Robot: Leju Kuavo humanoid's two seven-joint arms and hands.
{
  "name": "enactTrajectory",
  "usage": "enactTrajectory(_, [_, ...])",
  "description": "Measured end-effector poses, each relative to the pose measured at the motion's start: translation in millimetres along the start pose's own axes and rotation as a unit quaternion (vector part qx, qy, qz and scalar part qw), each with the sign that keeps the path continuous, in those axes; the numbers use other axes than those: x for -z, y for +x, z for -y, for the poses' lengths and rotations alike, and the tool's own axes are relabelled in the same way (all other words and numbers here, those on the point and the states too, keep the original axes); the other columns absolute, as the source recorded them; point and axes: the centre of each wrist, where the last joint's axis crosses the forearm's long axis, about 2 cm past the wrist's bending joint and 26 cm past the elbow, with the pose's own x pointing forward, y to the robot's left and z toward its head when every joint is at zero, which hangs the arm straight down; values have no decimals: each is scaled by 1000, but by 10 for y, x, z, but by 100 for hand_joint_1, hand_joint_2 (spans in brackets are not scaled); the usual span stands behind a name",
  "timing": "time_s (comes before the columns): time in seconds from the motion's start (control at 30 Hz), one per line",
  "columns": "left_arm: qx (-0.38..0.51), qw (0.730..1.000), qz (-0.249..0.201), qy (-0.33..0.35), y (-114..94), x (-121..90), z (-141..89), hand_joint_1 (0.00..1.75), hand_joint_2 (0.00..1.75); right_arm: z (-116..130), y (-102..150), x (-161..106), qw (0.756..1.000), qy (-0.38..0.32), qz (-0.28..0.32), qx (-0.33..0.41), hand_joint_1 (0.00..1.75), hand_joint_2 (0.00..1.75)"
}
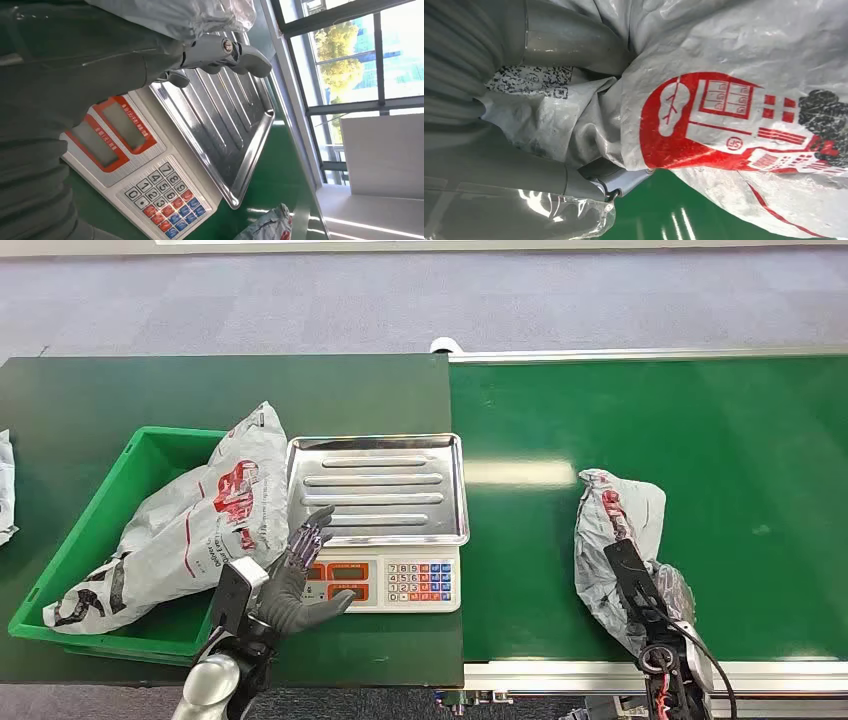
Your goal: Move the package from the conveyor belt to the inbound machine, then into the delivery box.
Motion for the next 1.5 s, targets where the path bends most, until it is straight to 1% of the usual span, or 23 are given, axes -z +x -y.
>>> enactTrajectory(0.07, [0,1000,1,0,0,-1,-1,0,175,-3,14,-12,1000,-5,25,5,175,175])
enactTrajectory(0.17, [-3,1000,7,2,1,-5,-3,0,175,7,97,-44,994,-29,105,21,175,175])
enactTrajectory(0.27, [-6,1000,15,5,1,-6,-4,0,175,43,220,-68,986,-51,158,35,175,175])
enactTrajectory(0.4, [-8,998,51,31,4,1,-17,0,175,118,367,-149,968,-91,225,59,175,175])
enactTrajectory(0.5, [-7,996,69,51,11,15,-26,0,175,200,482,-203,957,-113,256,70,175,175])
enactTrajectory(0.7, [-7,996,72,58,14,20,-25,0,175,290,588,-259,948,-132,281,75,175,175])
enactTrajectory(1.3, [-8,995,76,65,17,24,-36,0,175,326,632,-289,942,-139,295,78,175,175])
enactTrajectory(1.4, [-17,993,85,77,18,24,-41,0,175,346,675,-290,935,-137,316,79,175,175])
enactTrajectory(1.5, [-29,991,96,86,25,34,-47,0,175,450,836,-239,921,-139,357,71,175,175])
